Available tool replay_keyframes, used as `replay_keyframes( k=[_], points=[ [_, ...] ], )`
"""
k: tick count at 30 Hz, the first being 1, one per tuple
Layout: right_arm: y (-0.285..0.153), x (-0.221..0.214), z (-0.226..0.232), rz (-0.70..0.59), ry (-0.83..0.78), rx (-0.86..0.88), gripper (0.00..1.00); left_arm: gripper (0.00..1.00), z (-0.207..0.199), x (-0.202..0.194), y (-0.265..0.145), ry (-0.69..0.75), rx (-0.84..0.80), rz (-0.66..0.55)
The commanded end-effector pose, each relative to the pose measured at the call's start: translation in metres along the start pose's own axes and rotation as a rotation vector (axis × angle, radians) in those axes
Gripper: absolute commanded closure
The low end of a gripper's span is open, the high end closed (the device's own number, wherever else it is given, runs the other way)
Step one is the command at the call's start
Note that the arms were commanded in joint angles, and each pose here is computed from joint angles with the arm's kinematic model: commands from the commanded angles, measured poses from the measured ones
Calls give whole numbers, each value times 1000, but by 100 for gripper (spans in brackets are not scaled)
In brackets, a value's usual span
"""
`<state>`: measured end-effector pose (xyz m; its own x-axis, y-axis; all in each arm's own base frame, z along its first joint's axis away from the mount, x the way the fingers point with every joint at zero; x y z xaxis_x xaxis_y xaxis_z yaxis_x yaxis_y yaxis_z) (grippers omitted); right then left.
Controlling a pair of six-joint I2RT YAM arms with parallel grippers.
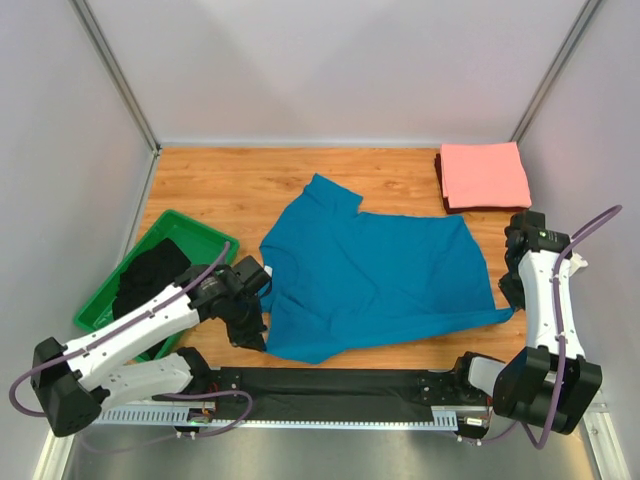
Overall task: Fold and stack the t-shirts
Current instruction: Fold the tshirt
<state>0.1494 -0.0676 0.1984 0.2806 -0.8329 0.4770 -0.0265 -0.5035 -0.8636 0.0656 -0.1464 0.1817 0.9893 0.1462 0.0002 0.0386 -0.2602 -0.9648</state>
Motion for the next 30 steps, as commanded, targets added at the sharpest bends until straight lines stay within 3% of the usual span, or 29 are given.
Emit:
replay_keyframes(
  k=[1,14,17,20,24,30],
  points=[
    [-6,-6,-24,11,-36,-101,100,100,3,-17,-5,-111,56,9],
    [2,-5,-6,23,-35,-47,100,100,-8,-21,20,-211,138,48],
    [5,-4,-1,18,-45,-20,100,100,-26,0,21,-171,116,-1],
    [8,-5,3,26,-65,-7,100,100,-37,22,18,-66,268,-6],
    [17,-15,10,77,-77,21,100,100,-52,58,6,63,398,-113],
    [27,-16,15,99,-100,-25,100,100,-58,97,5,92,470,-155]
  ],
)
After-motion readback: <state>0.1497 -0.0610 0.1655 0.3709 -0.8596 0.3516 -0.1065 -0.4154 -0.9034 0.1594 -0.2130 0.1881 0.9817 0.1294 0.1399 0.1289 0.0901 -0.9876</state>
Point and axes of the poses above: each gripper's point midway between its finger pads, its own y axis out along the fingers, its own z axis along the line the jaws close on, x = y × z, the point moved 7 cm from there along -y, back along the fingers, and after that the axes turned 7 degrees about y, right-handed, at the moved point
